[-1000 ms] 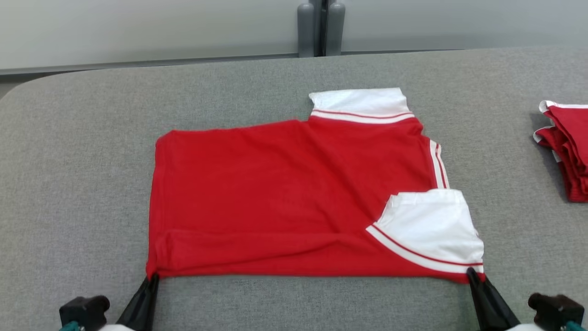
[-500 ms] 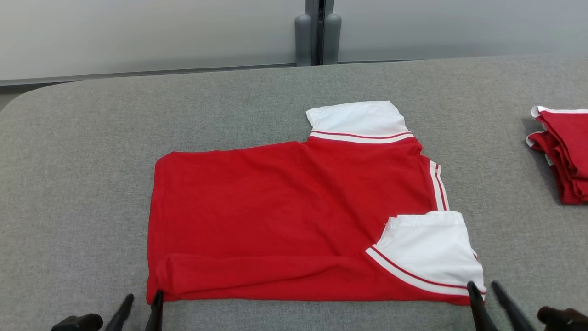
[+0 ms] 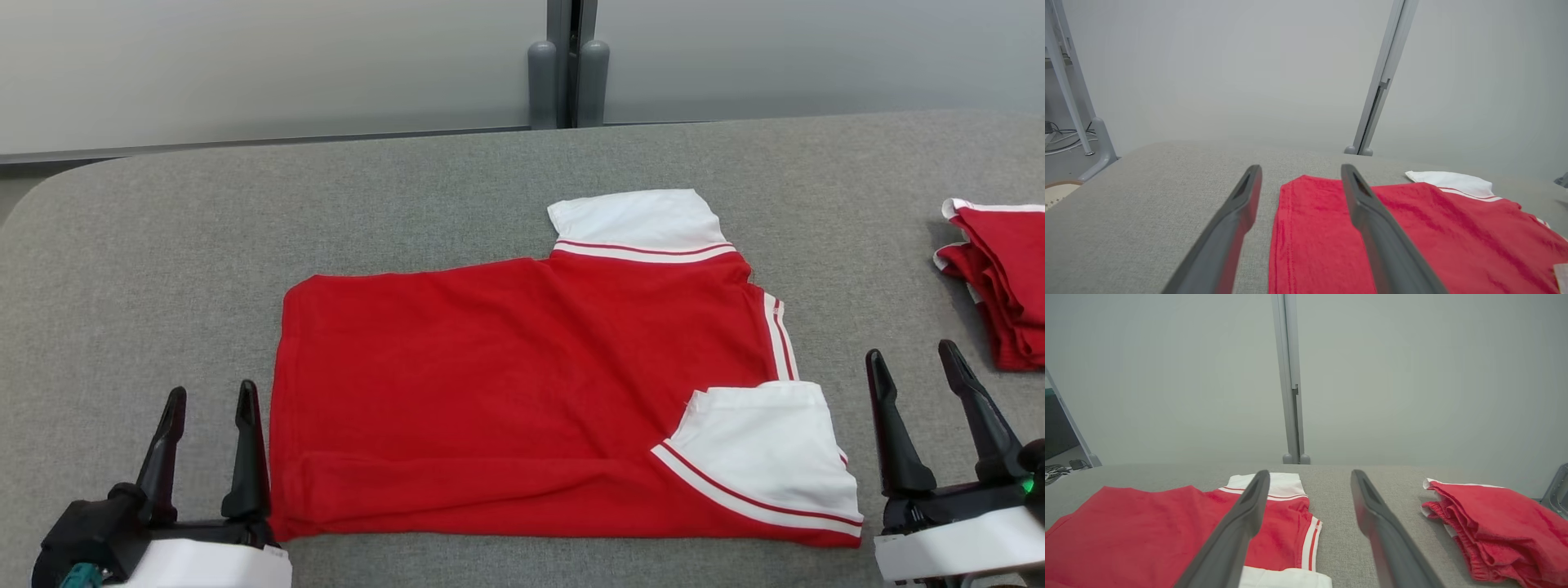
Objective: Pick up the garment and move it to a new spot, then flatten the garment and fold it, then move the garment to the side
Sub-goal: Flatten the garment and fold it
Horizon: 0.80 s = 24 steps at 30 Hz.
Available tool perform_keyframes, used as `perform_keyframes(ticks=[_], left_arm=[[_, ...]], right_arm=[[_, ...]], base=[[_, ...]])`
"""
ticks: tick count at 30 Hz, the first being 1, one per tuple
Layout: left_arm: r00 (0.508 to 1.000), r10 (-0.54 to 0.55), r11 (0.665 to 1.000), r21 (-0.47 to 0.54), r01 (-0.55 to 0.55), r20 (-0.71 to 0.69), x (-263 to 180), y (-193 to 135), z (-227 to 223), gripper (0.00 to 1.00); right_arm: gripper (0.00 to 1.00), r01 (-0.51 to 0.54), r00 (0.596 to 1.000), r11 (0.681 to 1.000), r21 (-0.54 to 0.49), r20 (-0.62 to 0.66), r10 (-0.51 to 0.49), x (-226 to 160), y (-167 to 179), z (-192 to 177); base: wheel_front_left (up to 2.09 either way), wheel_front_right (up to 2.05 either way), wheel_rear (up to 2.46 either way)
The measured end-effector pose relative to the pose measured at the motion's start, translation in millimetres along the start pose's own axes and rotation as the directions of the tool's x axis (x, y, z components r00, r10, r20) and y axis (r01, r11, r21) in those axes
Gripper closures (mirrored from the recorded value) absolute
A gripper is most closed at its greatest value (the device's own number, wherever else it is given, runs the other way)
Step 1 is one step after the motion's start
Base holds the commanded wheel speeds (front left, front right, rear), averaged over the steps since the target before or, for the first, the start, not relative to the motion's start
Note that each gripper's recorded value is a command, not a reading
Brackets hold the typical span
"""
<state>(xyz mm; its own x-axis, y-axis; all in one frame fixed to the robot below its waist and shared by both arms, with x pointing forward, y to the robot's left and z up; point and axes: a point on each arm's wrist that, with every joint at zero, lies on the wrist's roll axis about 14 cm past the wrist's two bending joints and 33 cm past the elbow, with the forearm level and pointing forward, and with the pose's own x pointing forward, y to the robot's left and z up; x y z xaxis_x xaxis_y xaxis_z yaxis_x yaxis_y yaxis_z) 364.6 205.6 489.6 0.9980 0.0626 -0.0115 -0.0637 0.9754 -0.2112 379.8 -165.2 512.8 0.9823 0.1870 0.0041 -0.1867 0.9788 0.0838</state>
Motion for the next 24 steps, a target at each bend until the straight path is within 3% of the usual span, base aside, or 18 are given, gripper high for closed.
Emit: perform_keyframes(ticks=[14, 24], left_arm=[[0.999, -0.041, 0.999, -0.006, 0.041, -0.024, 33.4, -16.8, 0.8, 0.00], [0.960, -0.107, 0.994, -0.059, 0.095, -0.260, 111.0, -18.8, -58.7, 0.00]], right_arm=[[0.00, -0.006, 0.999, 0.999, 0.035, -0.048, 0.008, 11.0, 6.9, -16.3], [0.00, -0.019, 0.995, 0.998, 0.065, -0.093, 0.025, 32.0, 10.0, -39.0]], base=[[0.00, 0.00, 0.00], [0.00, 0.00, 0.00]])
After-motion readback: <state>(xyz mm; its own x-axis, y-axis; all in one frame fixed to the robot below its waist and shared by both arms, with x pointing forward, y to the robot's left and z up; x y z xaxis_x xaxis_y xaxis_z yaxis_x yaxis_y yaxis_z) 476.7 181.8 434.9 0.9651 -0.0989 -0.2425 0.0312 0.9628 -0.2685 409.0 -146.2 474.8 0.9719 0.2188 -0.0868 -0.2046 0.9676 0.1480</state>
